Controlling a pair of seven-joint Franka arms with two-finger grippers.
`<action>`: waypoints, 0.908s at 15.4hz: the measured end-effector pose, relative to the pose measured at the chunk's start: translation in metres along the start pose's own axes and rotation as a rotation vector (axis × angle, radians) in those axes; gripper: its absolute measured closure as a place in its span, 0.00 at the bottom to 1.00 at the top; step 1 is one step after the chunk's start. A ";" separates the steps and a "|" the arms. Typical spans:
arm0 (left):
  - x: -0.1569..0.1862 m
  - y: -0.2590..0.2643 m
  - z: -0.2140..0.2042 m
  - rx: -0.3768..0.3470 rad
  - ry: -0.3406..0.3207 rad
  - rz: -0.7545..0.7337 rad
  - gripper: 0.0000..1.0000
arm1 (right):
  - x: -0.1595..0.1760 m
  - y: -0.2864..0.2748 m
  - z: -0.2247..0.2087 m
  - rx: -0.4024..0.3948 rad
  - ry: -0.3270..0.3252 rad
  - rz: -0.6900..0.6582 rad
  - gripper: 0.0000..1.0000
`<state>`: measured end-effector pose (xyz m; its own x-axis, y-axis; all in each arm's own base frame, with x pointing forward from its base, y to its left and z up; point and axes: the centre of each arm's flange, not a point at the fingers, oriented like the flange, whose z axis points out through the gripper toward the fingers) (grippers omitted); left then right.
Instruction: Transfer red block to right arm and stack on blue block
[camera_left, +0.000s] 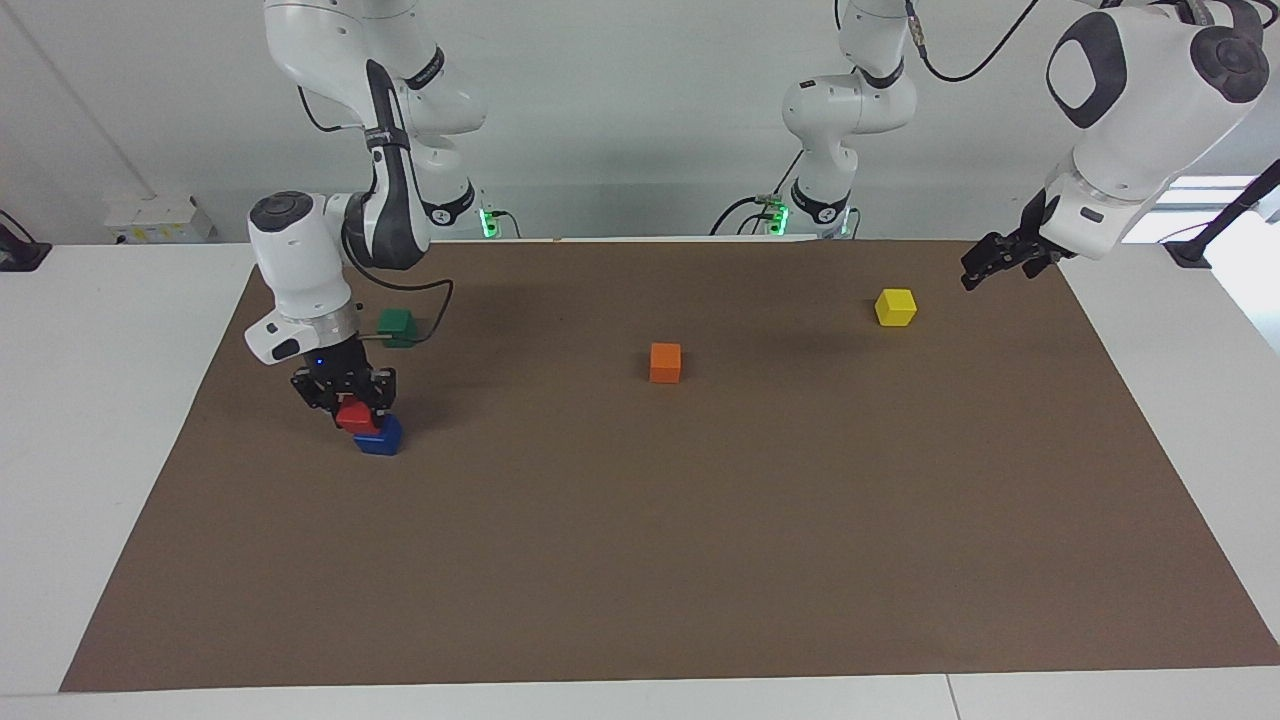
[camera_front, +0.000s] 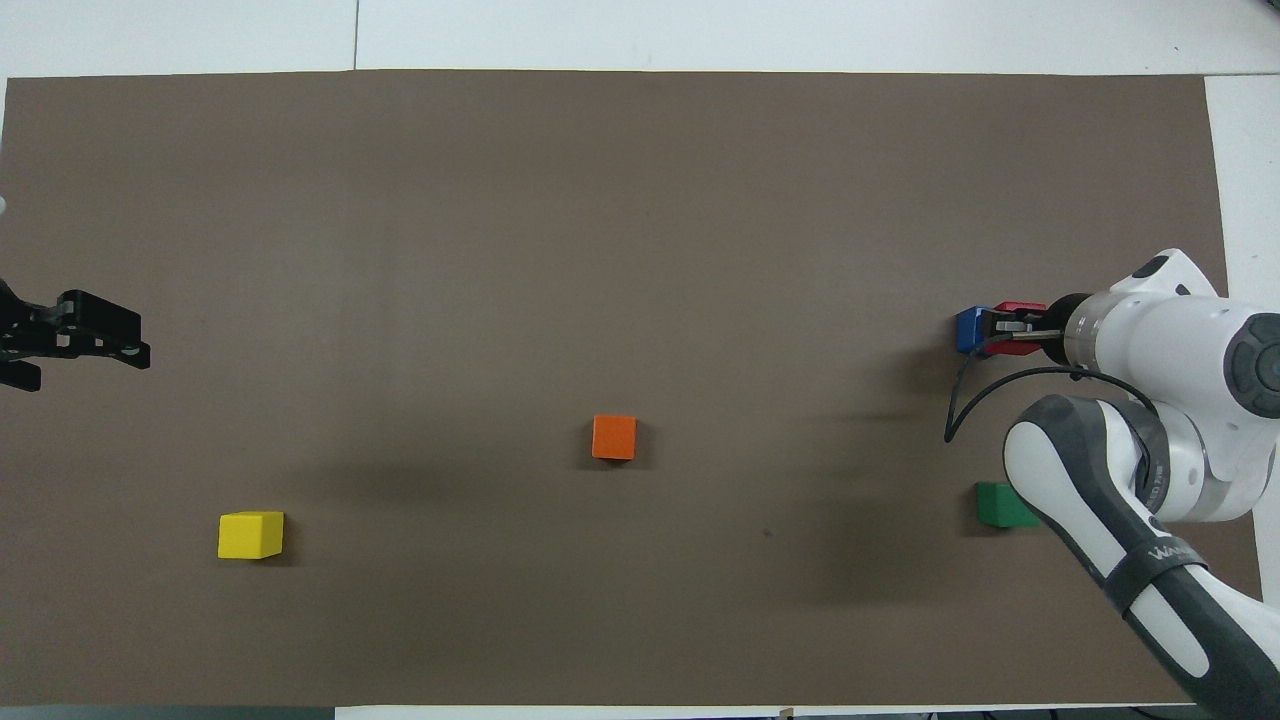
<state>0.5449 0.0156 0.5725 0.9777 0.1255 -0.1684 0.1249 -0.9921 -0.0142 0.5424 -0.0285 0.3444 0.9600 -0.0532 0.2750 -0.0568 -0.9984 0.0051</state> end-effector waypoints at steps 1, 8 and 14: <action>0.000 0.000 0.000 0.000 0.002 0.000 0.00 | 0.000 0.000 0.000 0.000 0.000 0.000 0.44; 0.000 0.007 0.000 0.002 0.004 0.013 0.00 | 0.000 -0.003 0.000 0.001 0.000 -0.004 0.44; -0.001 0.013 0.000 0.003 0.004 0.023 0.00 | 0.003 -0.004 0.001 0.002 0.002 -0.006 0.44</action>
<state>0.5456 0.0030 0.5728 0.9810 0.1031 -0.1646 0.1022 -0.9947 -0.0139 0.5454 -0.0250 0.3443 0.9597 -0.0476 0.2771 -0.0510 -0.9987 0.0051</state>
